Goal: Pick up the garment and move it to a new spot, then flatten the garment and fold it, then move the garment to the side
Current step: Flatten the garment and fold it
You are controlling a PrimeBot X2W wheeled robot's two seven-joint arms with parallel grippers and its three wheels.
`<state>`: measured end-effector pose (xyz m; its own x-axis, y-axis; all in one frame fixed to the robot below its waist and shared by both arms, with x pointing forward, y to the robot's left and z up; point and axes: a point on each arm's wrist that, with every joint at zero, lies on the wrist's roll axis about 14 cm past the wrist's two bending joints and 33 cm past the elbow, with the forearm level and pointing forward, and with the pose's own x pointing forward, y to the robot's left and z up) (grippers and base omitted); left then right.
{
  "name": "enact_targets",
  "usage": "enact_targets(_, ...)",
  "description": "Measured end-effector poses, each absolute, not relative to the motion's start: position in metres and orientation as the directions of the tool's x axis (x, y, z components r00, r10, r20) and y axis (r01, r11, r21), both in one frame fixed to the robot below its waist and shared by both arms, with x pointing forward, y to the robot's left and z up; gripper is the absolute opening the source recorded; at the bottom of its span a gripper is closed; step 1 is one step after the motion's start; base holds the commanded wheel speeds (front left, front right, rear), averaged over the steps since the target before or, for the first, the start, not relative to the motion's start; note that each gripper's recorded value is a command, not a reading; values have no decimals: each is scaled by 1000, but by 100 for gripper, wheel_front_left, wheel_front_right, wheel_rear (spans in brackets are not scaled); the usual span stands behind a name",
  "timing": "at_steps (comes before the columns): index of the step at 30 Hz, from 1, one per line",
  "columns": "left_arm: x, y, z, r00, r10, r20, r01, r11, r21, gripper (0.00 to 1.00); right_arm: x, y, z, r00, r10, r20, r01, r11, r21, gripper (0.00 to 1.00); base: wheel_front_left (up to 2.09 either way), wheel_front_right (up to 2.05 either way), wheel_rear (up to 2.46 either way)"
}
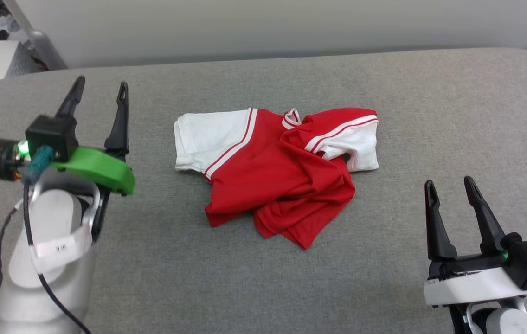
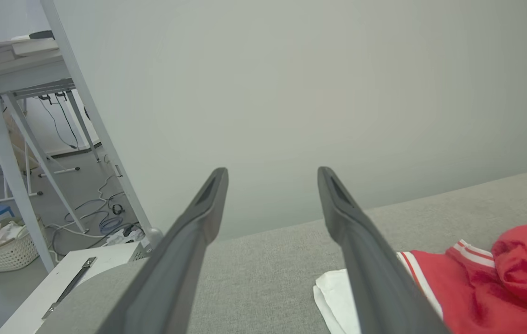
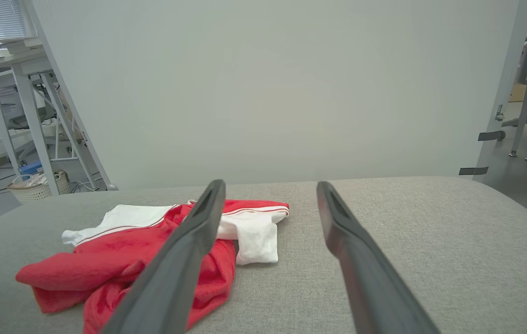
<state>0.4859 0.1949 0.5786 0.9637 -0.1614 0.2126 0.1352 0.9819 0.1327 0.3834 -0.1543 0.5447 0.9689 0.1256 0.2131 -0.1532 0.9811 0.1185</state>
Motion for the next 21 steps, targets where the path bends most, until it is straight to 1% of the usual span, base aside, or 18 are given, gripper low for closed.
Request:
enact_targets(5,536,171,593,953,-249,170,224,962,157,100,395,-159,541,972,115,206,-139,985,106,100,0,0,0)
enact_targets(8,561,154,583,949,-309,63,295,941,167,100,404,-162,537,974,107,199,-129,986,102,100,0,0,0)
enact_targets(9,568,148,574,945,-327,5,321,930,177,100,406,-163,534,976,104,193,-125,987,101,100,0,0,0)
enact_targets(11,579,142,558,934,-344,-96,355,921,159,100,410,-166,530,978,97,184,-117,988,100,100,0,0,0)
enact_targets(12,584,140,546,922,-348,-170,373,917,145,100,412,-167,528,979,94,179,-113,989,99,100,0,0,0)
enact_targets(13,586,138,533,903,-351,-247,390,911,132,100,413,-168,526,981,90,172,-108,989,98,100,0,0,0)
enact_targets(16,593,132,507,845,-362,-394,418,906,63,100,417,-172,519,985,81,154,-96,991,95,100,0,0,0)
enact_targets(18,592,130,486,784,-357,-507,432,901,33,100,421,-174,516,986,77,150,-92,991,93,100,0,0,0)
enact_targets(21,585,133,450,668,-329,-667,447,894,7,100,426,-176,512,987,73,143,-86,992,89,100,0,0,0)
